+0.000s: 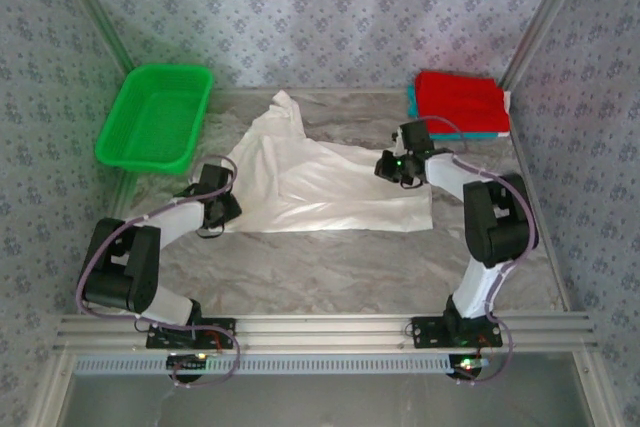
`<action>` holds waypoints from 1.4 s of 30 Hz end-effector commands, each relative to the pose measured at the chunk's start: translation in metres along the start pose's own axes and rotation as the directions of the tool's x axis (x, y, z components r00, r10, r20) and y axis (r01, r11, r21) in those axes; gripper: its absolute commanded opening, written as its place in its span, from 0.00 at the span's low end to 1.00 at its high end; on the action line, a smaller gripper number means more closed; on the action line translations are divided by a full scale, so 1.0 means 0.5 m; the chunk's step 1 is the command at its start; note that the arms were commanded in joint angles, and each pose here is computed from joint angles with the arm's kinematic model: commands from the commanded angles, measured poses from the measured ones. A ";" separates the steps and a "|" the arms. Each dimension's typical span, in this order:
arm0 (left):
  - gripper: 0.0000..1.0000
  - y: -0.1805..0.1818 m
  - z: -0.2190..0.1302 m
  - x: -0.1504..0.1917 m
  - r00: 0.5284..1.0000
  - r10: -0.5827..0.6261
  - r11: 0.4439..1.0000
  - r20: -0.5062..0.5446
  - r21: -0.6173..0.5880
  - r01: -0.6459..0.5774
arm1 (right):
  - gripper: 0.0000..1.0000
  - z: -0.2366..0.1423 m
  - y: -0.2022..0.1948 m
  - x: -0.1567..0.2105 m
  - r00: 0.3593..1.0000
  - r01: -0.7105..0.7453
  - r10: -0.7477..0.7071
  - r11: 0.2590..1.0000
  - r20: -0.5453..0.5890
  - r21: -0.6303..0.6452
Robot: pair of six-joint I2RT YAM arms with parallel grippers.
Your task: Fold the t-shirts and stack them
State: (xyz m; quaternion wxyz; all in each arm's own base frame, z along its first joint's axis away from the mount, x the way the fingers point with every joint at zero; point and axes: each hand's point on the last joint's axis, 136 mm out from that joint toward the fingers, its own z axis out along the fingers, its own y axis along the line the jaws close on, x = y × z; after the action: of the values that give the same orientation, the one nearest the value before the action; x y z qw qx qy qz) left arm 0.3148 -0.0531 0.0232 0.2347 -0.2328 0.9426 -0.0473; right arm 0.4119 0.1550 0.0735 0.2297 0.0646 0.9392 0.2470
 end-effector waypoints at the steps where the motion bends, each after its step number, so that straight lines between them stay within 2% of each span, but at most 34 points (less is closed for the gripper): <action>1: 0.43 0.024 0.005 0.010 0.999 0.017 0.998 -0.034 -0.061 -0.019 | 0.00 -0.042 0.011 0.025 0.999 0.035 -0.035 0.999 0.008 -0.015; 7: 0.43 0.034 0.004 0.016 0.999 0.000 0.998 -0.040 -0.070 -0.003 | 0.00 -0.083 -0.027 0.088 0.999 -0.045 0.044 0.999 0.029 0.005; 10: 0.43 0.034 0.000 0.015 0.999 -0.002 0.998 -0.042 -0.070 -0.001 | 0.00 -0.126 -0.076 0.114 0.991 -0.126 0.122 0.989 0.057 0.077; 15: 0.43 0.033 0.000 0.014 0.999 0.003 0.997 -0.047 -0.073 -0.006 | 0.17 -0.207 -0.175 0.180 0.960 -0.280 0.279 0.932 0.041 0.230; 17: 0.43 0.033 0.002 0.015 0.999 0.005 0.997 -0.051 -0.075 -0.009 | 0.30 -0.235 -0.212 0.205 0.934 -0.353 0.356 0.896 0.039 0.270; 20: 0.43 0.031 0.003 0.015 0.998 0.008 0.997 -0.056 -0.074 -0.012 | 0.37 -0.264 -0.250 0.232 0.904 -0.416 0.425 0.858 0.038 0.301; 22: 0.43 0.031 0.005 0.015 0.998 0.011 0.997 -0.058 -0.074 -0.015 | 0.41 -0.265 -0.258 0.233 0.901 -0.422 0.433 0.862 0.023 0.282; 24: 0.43 0.031 0.009 0.017 0.998 0.012 0.997 -0.065 -0.077 -0.017 | 0.45 -0.251 -0.242 0.224 0.913 -0.395 0.407 0.896 -0.017 0.204; 26: 0.43 0.026 0.012 0.019 0.997 0.013 0.998 -0.072 -0.068 -0.017 | 0.46 -0.239 -0.221 0.200 0.941 -0.328 0.336 0.936 -0.043 0.127; 29: 0.43 0.023 0.012 0.020 0.997 0.009 0.998 -0.078 -0.060 -0.014 | 0.46 -0.225 -0.198 0.195 0.952 -0.293 0.297 0.954 -0.071 0.058; 32: 0.43 0.024 0.012 0.020 0.997 0.010 0.998 -0.072 -0.058 -0.014 | 0.51 -0.212 -0.212 0.191 0.956 -0.284 0.287 0.957 -0.053 0.069; 35: 0.43 0.023 0.012 0.020 0.997 0.015 0.998 -0.074 -0.057 -0.019 | 0.52 -0.200 -0.230 0.186 0.957 -0.284 0.289 0.954 -0.038 0.099; 40: 0.43 0.020 0.015 0.020 0.997 0.011 0.999 -0.074 -0.048 -0.015 | 0.51 -0.175 -0.242 0.181 0.958 -0.276 0.283 0.955 -0.051 0.110; 42: 0.43 0.020 0.016 0.020 0.997 0.004 0.999 -0.073 -0.046 -0.007 | 0.46 -0.165 -0.243 0.187 0.955 -0.281 0.289 0.954 -0.072 0.104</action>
State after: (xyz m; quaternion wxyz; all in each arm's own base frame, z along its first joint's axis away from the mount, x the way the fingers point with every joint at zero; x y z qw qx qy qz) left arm 0.3175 -0.0514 0.0226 0.2249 -0.2338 0.9450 -0.0412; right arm 0.2876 0.0318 0.0455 0.1512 0.2144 0.9368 0.2315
